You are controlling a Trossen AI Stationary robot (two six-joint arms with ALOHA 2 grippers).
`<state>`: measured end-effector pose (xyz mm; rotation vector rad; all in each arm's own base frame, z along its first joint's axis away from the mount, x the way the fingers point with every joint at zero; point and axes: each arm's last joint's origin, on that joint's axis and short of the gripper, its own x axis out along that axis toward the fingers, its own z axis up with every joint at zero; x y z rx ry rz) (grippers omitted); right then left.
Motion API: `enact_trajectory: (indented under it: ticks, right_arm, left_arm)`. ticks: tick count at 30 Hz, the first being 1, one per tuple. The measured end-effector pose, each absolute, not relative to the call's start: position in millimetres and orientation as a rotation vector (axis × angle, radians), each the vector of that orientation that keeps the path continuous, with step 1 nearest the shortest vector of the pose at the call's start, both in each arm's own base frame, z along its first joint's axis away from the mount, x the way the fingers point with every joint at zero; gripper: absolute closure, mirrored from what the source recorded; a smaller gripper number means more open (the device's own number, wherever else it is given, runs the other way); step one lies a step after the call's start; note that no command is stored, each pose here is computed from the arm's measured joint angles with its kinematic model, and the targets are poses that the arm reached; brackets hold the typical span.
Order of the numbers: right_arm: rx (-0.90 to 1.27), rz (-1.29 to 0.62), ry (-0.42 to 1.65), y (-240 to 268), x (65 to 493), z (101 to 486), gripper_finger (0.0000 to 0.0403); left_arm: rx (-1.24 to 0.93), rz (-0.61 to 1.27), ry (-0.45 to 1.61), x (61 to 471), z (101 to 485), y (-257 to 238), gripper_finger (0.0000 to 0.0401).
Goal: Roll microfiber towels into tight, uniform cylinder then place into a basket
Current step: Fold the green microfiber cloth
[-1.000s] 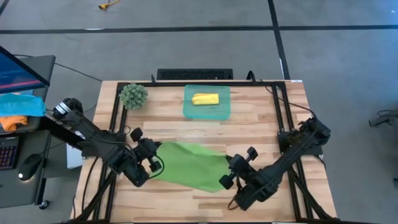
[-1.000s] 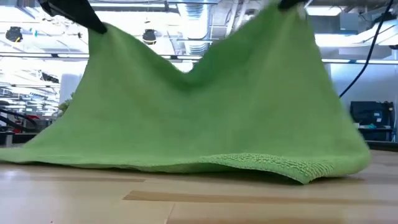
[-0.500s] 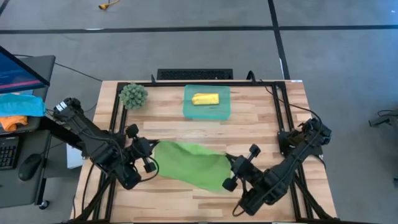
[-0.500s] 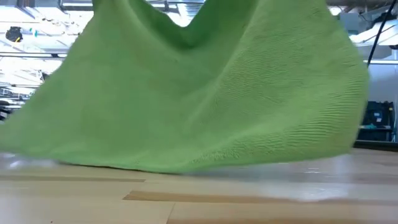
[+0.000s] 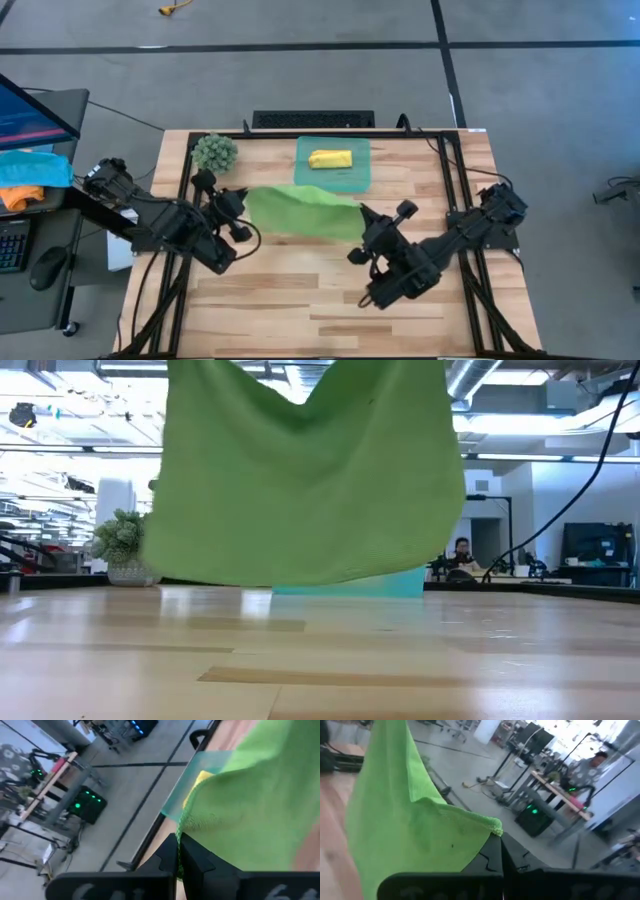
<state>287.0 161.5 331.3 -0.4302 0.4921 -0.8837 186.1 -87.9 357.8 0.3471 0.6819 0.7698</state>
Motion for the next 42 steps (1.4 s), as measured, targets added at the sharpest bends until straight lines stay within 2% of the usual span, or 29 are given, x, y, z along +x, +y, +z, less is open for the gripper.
enact_trajectory:
  ticks: [7, 11, 16, 30, 42]
  right_arm:
    - [-0.361, -0.807, 0.560, 180, 279, 313, 0.0399]
    - [-0.276, -0.718, 0.592, 204, 268, 276, 0.0399]
    - [-0.153, -0.639, 0.574, 227, 251, 241, 0.0400]
    - [0.170, -0.472, 0.695, 255, 241, 216, 0.0399]
    - [0.351, -0.700, 0.685, 209, 264, 187, 0.0399]
  left_arm:
    - [0.165, 0.598, 0.708, 180, 344, -119, 0.0401]
    - [-0.003, 0.456, 0.749, 172, 313, -150, 0.0401]
    - [-0.131, 0.409, 0.788, 166, 269, -178, 0.0401]
    - [-0.277, 0.564, 0.958, 165, 209, -216, 0.0401]
    - [-0.252, 0.883, 0.918, 170, 211, -182, 0.0401]
